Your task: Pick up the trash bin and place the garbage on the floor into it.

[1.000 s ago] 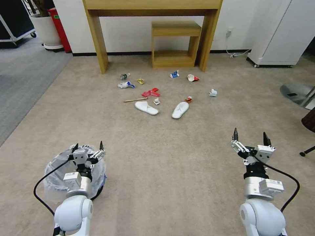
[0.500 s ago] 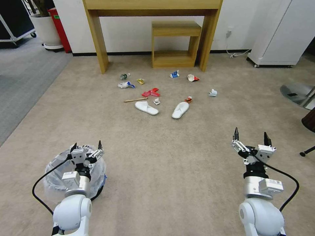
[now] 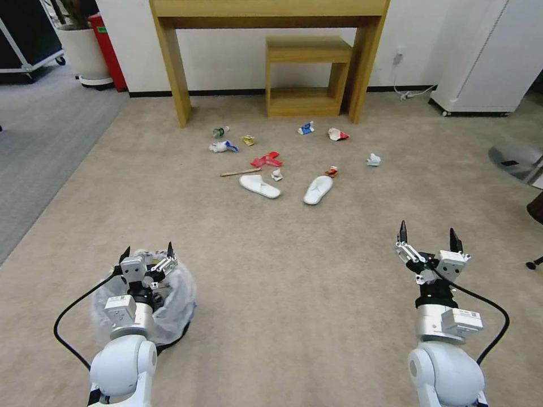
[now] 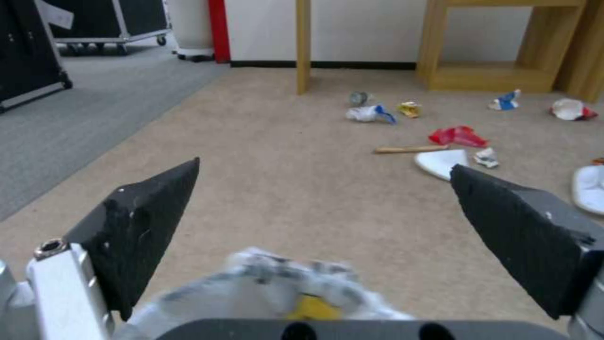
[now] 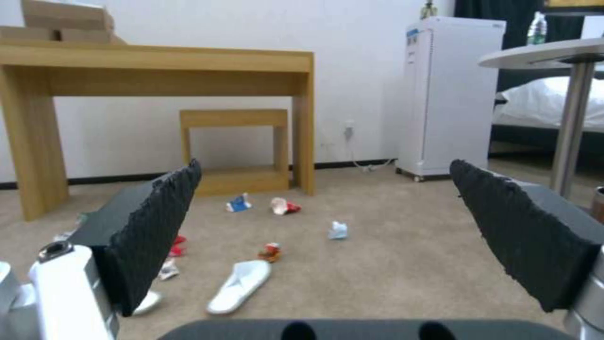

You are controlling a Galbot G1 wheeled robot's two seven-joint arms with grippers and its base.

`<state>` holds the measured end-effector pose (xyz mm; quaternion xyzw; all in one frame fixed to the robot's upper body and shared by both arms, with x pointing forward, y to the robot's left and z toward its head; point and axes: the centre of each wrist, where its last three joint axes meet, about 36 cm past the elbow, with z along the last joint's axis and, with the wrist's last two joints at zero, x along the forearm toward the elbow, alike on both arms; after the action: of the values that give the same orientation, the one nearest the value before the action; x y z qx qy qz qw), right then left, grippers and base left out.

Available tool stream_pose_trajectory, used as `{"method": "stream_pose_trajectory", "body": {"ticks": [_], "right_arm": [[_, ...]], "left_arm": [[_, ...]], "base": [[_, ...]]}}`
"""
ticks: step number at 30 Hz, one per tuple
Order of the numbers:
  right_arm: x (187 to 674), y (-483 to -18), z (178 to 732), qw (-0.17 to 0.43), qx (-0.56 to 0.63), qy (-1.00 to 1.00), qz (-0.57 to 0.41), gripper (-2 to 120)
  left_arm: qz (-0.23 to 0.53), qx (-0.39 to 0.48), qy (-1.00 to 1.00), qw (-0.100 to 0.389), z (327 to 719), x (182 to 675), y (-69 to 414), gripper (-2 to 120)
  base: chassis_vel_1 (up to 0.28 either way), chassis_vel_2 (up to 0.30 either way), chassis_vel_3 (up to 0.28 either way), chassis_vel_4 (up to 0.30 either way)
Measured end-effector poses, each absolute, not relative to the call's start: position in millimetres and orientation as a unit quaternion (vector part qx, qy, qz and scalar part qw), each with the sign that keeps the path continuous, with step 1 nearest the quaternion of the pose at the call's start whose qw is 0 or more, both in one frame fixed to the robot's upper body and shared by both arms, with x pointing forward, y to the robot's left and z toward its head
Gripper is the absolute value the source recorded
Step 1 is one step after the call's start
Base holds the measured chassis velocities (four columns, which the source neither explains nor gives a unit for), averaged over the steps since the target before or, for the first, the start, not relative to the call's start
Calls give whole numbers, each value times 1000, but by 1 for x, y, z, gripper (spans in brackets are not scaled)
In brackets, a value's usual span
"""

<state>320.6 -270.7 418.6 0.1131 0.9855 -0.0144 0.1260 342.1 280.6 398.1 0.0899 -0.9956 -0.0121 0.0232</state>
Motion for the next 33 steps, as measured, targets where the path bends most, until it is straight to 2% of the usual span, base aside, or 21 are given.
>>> {"method": "stream_pose_trajectory", "body": {"ticks": [10, 33], "right_arm": [[320, -271, 416, 129, 106, 986, -17, 100], [316, -272, 420, 126, 99, 987, -22, 100]], "left_arm": [[-12, 92, -995, 25, 397, 342, 280, 100], [-3, 90, -995, 43, 394, 334, 277, 100]], "base": [[203, 183, -183, -190], [-11, -8, 1, 6]]}}
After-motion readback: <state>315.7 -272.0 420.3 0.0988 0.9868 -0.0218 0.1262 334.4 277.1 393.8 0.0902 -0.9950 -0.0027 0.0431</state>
